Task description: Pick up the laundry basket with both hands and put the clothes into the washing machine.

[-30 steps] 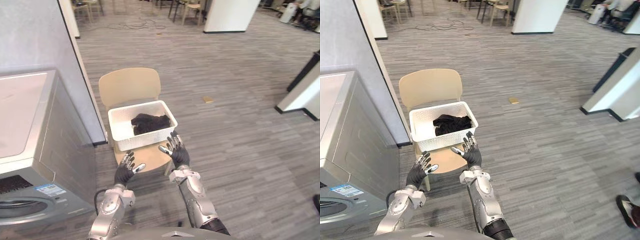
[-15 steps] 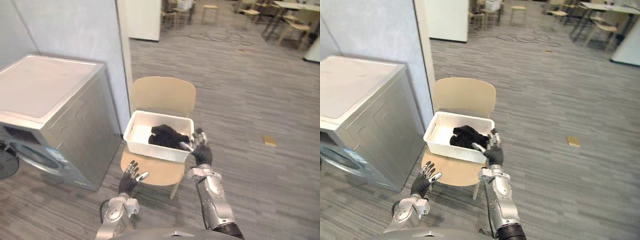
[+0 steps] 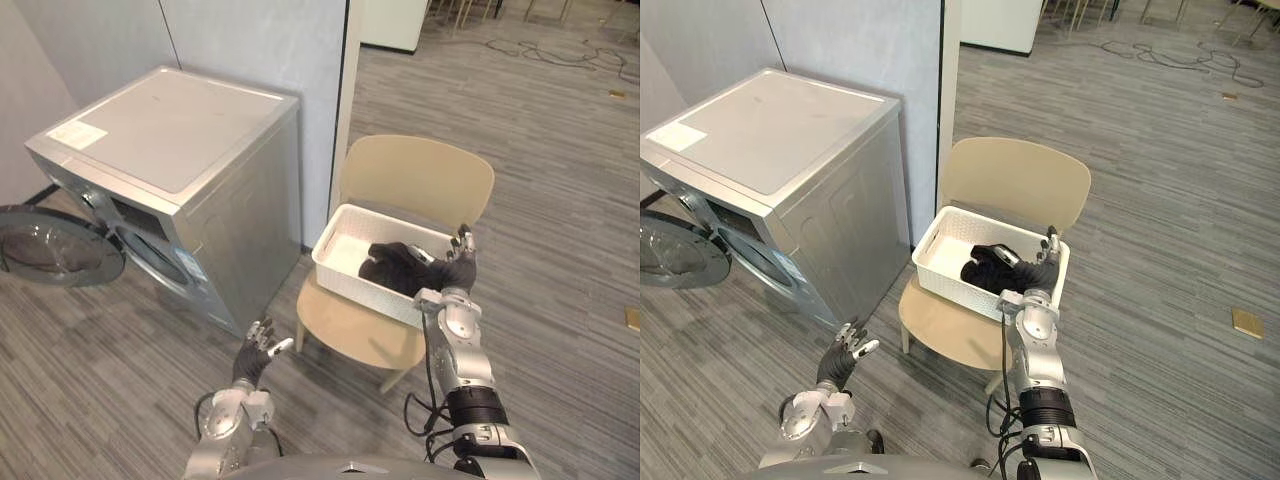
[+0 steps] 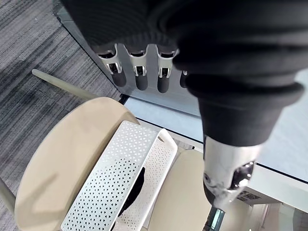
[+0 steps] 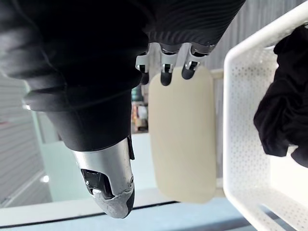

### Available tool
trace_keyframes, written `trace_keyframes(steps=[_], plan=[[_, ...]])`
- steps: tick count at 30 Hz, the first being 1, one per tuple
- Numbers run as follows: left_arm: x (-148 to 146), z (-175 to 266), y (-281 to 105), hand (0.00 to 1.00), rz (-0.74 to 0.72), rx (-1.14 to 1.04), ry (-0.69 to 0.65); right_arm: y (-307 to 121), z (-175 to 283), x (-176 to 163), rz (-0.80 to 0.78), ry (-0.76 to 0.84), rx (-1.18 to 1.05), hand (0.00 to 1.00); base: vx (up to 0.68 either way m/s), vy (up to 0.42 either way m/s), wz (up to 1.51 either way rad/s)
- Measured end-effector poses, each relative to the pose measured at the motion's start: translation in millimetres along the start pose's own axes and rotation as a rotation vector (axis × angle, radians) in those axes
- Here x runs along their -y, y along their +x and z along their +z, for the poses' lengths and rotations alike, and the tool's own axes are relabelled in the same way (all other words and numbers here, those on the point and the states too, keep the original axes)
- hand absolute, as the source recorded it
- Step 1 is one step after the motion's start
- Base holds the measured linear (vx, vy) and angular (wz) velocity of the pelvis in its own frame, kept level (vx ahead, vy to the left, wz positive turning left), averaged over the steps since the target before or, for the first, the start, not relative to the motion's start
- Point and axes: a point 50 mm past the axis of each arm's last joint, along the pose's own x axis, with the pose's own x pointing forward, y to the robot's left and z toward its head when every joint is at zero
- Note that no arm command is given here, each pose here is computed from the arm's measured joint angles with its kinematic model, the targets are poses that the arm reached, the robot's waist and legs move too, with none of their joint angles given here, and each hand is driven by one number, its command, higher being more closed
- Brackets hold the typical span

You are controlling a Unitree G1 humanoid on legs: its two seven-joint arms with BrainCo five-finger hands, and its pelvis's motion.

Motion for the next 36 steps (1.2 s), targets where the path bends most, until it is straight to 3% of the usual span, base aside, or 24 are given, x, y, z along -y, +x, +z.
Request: trace_keyframes(steps=[7, 15, 18, 23, 30, 36], plan=[[-14.9, -1.7, -4.9, 0.00, 0.005, -0.025, 0.103, -11.1, -20.1, 30.3, -0.008, -0.170, -0.081, 0.00, 0.14, 0.107, 0.25], [-13.5, 0.0, -0.7, 0.00, -0.030, -0.019, 0.110, 3.9, -5.2, 58.4, -0.009, -0.389, -0.031, 0.00, 0.19, -0.170, 0.43], [-2.0, -10.1, -2.8, 0.00, -0.041, -0.043, 0.053, 14.3, -0.6, 61.7, 0.011, -0.434, -0.034, 0.00, 0.13, -0.226, -0.08], [-1.8, -11.5, 0.2, 0.00, -0.056, -0.055, 0.061, 5.8, -31.1, 63.8, 0.051, -0.469, -0.169, 0.00, 0.01, -0.149, 0.64], [-5.9, -8.6, 2.9, 0.00, -0.086, -0.066, 0.133, 11.1, -59.3, 32.6, 0.206, -0.527, -0.299, 0.00, -0.10, -0.044, 0.42], [5.7, 21.2, 16.8, 0.00, -0.129, 0.048, 0.165, 64.6, -23.0, 5.8, 0.254, -0.696, -0.263, 0.00, -0.18, 0.029, 0.02]])
